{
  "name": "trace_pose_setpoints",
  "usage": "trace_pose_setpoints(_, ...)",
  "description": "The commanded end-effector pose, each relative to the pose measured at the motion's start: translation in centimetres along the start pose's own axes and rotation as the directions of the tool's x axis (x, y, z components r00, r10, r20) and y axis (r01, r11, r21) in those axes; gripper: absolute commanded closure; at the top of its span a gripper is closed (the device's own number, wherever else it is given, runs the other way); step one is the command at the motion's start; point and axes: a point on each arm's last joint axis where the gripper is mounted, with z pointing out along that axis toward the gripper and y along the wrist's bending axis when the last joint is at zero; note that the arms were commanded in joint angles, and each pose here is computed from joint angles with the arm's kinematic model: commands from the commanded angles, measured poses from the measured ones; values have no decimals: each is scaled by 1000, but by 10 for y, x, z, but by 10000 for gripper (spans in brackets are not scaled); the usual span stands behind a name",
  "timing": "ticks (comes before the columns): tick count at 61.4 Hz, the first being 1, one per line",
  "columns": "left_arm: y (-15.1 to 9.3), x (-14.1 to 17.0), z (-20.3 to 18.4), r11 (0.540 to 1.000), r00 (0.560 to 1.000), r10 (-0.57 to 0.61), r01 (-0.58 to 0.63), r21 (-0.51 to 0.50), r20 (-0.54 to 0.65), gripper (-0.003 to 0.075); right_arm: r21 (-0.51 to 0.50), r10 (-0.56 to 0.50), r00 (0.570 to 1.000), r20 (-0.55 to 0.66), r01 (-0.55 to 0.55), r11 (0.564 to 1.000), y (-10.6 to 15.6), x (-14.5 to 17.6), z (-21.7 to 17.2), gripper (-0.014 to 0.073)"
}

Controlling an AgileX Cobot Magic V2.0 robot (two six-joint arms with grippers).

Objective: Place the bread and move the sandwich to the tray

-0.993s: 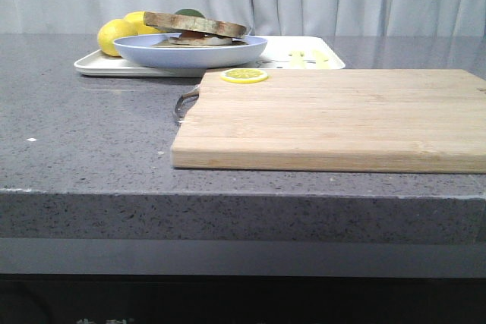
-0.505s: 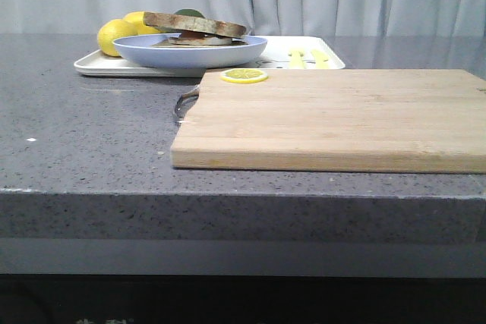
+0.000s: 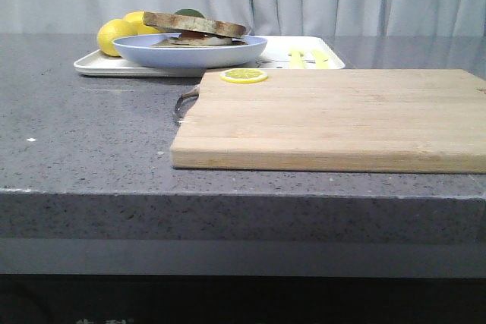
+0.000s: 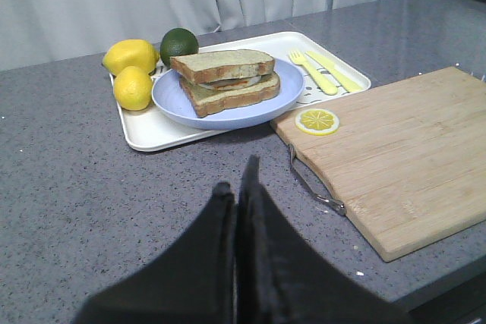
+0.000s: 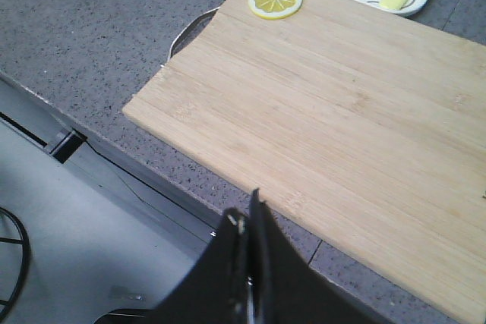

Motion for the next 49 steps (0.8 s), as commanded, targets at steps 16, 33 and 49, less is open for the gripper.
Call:
trace_pose_setpoints(16, 3, 23, -25, 987, 977, 4, 30, -156, 214, 741, 2, -12, 997, 79, 11, 1000, 1, -10, -5, 663)
trace_pose_setpoints(33, 6, 59, -19, 970, 964, -16, 80, -230, 267, 741, 2, -12, 997, 79, 11, 1000, 1, -10, -5, 663)
trace_pose_setpoints(49, 13, 98, -11, 935, 938, -101, 204, -291, 331, 741, 2, -12, 997, 79, 11, 1000, 1, -10, -5, 663)
